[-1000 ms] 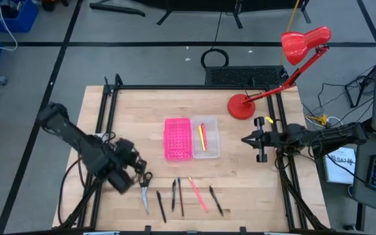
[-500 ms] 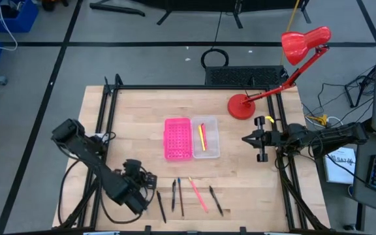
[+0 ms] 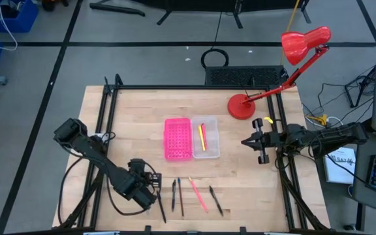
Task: Pick & place school supplies into a supply box
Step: Put the scissors into the supply box
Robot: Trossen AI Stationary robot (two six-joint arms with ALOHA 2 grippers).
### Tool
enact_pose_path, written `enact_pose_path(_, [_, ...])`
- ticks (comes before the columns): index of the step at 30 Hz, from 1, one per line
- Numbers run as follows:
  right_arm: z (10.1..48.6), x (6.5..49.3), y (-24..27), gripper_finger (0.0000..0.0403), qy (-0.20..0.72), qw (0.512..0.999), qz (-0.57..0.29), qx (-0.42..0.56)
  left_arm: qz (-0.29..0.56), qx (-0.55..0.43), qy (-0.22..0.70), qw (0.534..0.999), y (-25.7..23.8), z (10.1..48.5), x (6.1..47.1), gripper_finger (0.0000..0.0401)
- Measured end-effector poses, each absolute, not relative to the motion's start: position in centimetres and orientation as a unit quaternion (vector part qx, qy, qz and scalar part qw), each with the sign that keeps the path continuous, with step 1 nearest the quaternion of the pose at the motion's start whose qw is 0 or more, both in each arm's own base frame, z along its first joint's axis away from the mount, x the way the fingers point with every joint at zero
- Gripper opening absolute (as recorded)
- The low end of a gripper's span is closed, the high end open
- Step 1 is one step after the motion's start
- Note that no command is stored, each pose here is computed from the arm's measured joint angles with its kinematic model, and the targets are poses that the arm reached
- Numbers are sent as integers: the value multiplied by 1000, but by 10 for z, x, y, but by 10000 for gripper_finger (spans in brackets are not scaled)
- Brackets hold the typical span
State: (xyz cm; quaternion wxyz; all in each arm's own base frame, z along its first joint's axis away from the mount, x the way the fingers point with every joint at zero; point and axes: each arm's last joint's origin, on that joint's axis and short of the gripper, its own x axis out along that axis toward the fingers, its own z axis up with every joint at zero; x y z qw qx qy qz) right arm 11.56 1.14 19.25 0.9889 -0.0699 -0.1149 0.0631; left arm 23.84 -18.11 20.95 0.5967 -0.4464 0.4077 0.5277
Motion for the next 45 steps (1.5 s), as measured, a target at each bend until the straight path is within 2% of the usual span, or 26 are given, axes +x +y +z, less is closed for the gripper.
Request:
enact_pose_path(7, [193, 116, 11, 0, -116, 989, 63, -72, 547, -409, 423, 596, -184, 190, 243, 81])
enact_pose_path(9, [193, 116, 11, 0, -117, 989, 62, -72, 558, -403, 441, 575, -185, 181, 246, 107])
enact_pose_path(13, [193, 116, 11, 0, -117, 988, 62, -74, 583, -407, 488, 506, -182, 169, 250, 154])
enact_pose_path(17, [193, 116, 11, 0, -118, 988, 61, -75, 597, -415, 489, 482, -176, 166, 254, 186])
enact_pose_path(26, [193, 116, 11, 0, -116, 989, 62, -75, 594, -419, 485, 487, -169, 168, 259, 195])
enact_pose_path(34, [193, 116, 11, 0, -117, 989, 62, -71, 611, -445, 412, 510, -169, 168, 262, 195])
enact_pose_path(45, [193, 116, 11, 0, -118, 988, 61, -80, 624, -458, 392, 497, -169, 168, 261, 195])
